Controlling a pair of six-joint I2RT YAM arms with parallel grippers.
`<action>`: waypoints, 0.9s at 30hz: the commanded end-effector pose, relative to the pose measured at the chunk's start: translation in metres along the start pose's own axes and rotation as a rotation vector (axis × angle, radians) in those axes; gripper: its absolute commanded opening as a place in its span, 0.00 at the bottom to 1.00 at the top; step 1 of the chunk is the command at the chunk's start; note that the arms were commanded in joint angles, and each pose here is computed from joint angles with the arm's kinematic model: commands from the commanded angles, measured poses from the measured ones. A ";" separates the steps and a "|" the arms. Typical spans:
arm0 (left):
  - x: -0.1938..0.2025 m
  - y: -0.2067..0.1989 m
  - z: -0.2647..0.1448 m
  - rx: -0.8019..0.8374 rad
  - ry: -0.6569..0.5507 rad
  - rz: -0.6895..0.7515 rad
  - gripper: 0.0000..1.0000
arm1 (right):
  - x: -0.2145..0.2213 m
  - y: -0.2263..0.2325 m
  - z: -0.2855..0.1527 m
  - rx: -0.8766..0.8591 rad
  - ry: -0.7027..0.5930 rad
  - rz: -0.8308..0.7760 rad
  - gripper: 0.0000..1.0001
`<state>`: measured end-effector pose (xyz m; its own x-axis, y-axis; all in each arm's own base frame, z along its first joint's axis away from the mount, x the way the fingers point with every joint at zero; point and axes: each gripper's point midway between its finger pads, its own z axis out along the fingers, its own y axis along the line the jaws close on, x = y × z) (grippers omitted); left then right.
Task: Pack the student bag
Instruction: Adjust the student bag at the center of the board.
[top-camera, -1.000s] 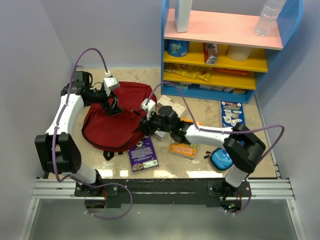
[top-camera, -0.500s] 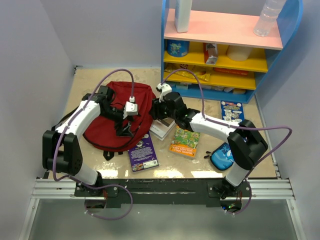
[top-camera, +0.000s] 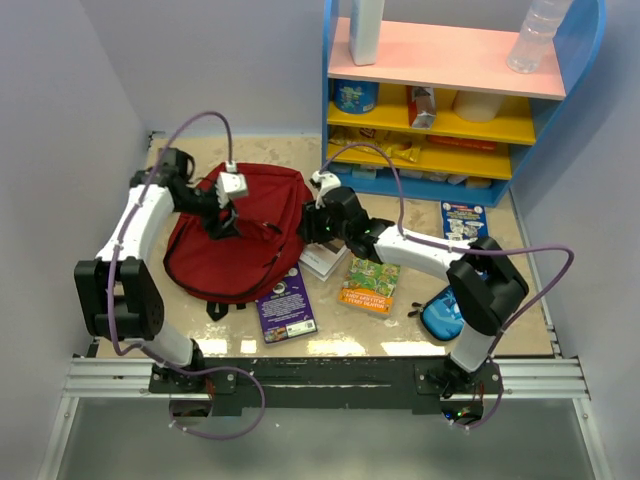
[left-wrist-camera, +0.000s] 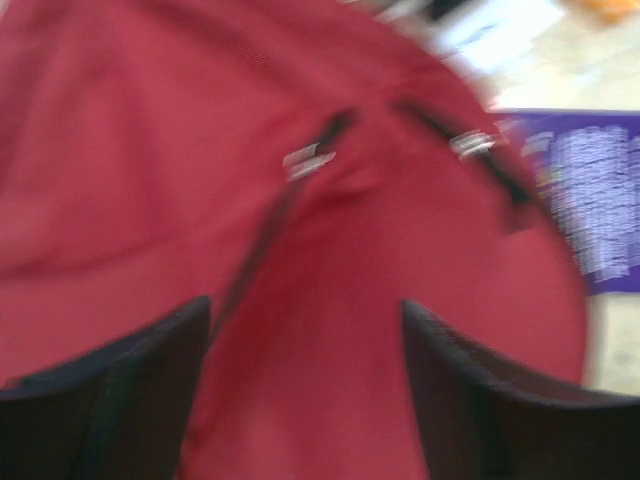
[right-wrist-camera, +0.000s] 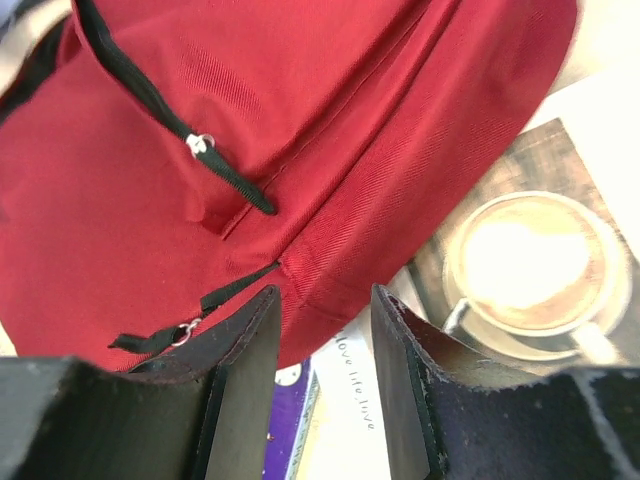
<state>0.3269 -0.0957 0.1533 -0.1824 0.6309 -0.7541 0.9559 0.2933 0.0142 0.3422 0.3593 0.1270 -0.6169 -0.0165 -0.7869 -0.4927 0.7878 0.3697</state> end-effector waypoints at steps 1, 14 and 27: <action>0.013 0.022 -0.020 -0.009 0.030 0.056 0.93 | 0.018 0.009 0.009 0.026 0.056 -0.004 0.45; 0.067 0.071 0.015 -0.092 0.129 0.081 0.95 | 0.033 0.005 0.020 0.041 0.062 -0.005 0.23; 0.055 0.059 0.004 0.002 0.130 0.053 0.00 | 0.011 -0.032 0.033 0.116 0.004 -0.013 0.00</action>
<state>0.3882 -0.0435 0.0811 -0.1841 0.7414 -0.6454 0.9588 0.2801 0.0483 0.3333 0.3717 0.0814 -0.6650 -0.0751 -0.7430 -0.4749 0.8104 0.3431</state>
